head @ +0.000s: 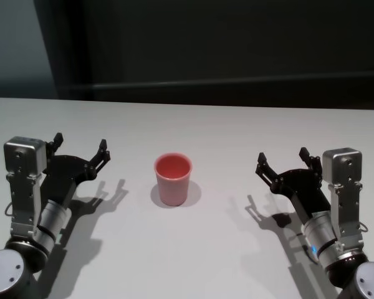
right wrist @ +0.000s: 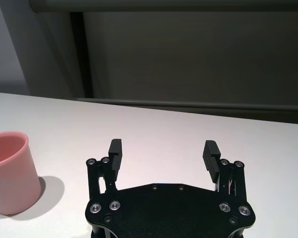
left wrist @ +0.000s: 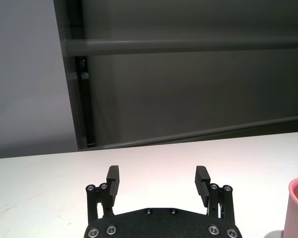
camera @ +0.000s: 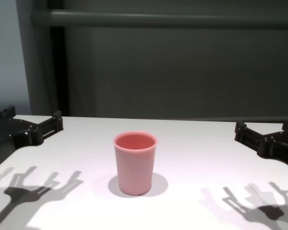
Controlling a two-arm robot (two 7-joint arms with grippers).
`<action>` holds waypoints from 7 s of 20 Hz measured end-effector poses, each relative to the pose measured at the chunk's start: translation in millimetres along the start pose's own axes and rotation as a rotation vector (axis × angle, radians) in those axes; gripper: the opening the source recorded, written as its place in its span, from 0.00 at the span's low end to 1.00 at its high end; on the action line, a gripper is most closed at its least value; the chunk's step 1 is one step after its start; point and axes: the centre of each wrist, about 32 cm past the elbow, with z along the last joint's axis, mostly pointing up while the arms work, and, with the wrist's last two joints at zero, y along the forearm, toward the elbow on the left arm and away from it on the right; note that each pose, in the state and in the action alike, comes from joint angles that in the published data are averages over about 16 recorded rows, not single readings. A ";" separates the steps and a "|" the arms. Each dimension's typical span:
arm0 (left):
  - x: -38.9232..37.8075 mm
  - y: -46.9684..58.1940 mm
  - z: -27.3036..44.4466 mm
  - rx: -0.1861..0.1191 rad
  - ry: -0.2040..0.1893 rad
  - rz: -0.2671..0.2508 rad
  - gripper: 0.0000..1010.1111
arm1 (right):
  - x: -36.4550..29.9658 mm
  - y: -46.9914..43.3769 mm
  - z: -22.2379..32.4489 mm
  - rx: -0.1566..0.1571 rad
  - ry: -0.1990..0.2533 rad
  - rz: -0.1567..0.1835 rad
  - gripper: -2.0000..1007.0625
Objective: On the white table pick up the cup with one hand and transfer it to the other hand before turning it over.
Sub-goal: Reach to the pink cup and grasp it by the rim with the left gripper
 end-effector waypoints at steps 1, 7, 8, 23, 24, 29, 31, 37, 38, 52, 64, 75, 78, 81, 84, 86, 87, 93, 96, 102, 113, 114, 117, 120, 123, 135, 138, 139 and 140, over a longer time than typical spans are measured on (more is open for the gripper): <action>0.0 0.0 0.0 0.000 0.000 0.000 0.99 | 0.0 0.0 0.0 0.000 0.000 0.000 0.99; 0.0 0.0 0.0 0.000 0.000 0.000 0.99 | 0.0 0.0 0.0 0.000 0.000 0.000 0.99; 0.0 0.0 0.0 0.000 0.000 0.000 0.99 | 0.0 0.0 0.0 0.000 0.000 0.000 0.99; 0.0 0.0 0.0 0.000 0.000 0.000 0.99 | 0.0 0.0 0.0 0.000 0.000 0.000 0.99; 0.0 0.0 0.0 0.000 0.000 0.000 0.99 | 0.0 0.0 0.0 0.000 0.000 0.000 0.99; 0.0 0.0 0.0 0.000 0.000 0.000 0.99 | 0.0 0.0 0.0 0.000 0.000 0.000 0.99; 0.0 0.0 0.0 0.000 0.000 0.000 0.99 | 0.0 0.0 0.0 0.000 0.000 0.000 0.99; 0.0 0.0 0.0 0.000 0.000 0.000 0.99 | 0.0 0.0 0.0 0.000 0.000 0.000 0.99; 0.0 0.0 0.0 0.000 0.000 0.000 0.99 | 0.0 0.0 0.0 0.000 0.000 0.000 0.99; 0.0 0.0 0.0 0.000 0.000 0.000 0.99 | 0.0 0.0 0.0 0.000 0.000 0.000 0.99; 0.0 0.0 0.0 0.000 0.000 0.000 0.99 | 0.0 0.0 0.0 0.000 0.000 0.000 0.99; 0.0 0.0 0.0 0.000 0.000 0.000 0.99 | 0.0 0.0 0.0 0.000 0.000 0.000 0.99; 0.0 0.0 0.0 0.000 0.000 0.000 0.99 | 0.0 0.0 0.0 0.000 0.000 0.000 0.99; 1.1 -0.3 0.5 -0.001 -0.007 -0.004 0.99 | 0.0 0.0 0.0 0.000 0.000 0.000 0.99; 4.4 -1.1 2.7 -0.003 -0.026 -0.014 0.99 | 0.0 0.0 0.0 0.000 0.000 0.000 0.99; 8.3 -1.7 5.6 -0.007 -0.051 -0.024 0.99 | 0.0 0.0 0.0 0.000 0.000 0.000 0.99; 10.6 -2.0 7.4 -0.009 -0.066 -0.030 0.99 | 0.0 0.0 0.0 0.000 0.000 0.000 0.99; 30.7 -3.5 24.4 -0.023 -0.198 -0.089 0.99 | 0.0 0.0 0.0 0.000 0.000 0.000 0.99; 42.8 -4.1 36.6 -0.028 -0.278 -0.130 0.99 | 0.0 0.0 0.0 0.000 0.000 0.000 0.99; 63.3 -5.6 64.2 -0.043 -0.444 -0.230 0.99 | 0.0 0.0 0.0 0.000 0.000 0.000 0.99; 75.1 -20.7 113.3 -0.076 -0.772 -0.478 0.99 | 0.0 0.0 0.0 0.000 0.000 0.000 0.99; 74.4 -22.6 117.0 -0.078 -0.807 -0.502 0.99 | 0.0 0.0 0.0 0.000 0.000 0.000 0.99; 71.0 -28.7 127.1 -0.080 -0.911 -0.576 0.99 | 0.0 0.0 0.0 0.000 0.000 0.000 0.99; 66.3 -34.8 135.3 -0.076 -1.013 -0.651 0.99 | 0.0 0.0 0.0 0.000 0.000 0.000 0.99; 61.0 -40.5 141.5 -0.069 -1.107 -0.720 0.99 | 0.0 0.0 0.0 0.000 0.000 0.000 0.99; 41.4 -63.2 155.3 -0.018 -1.380 -0.950 0.99 | 0.0 0.0 0.0 0.000 0.000 0.000 0.99; 36.4 -69.3 156.4 -0.003 -1.435 -0.995 0.99 | 0.0 0.0 0.0 0.000 0.000 0.000 0.99; 34.6 -71.5 156.6 0.001 -1.453 -1.010 0.99 | 0.0 0.0 0.0 0.000 0.000 0.000 0.99; 32.8 -73.7 156.7 0.006 -1.471 -1.023 0.99 | 0.0 0.0 0.0 0.000 0.000 0.000 0.99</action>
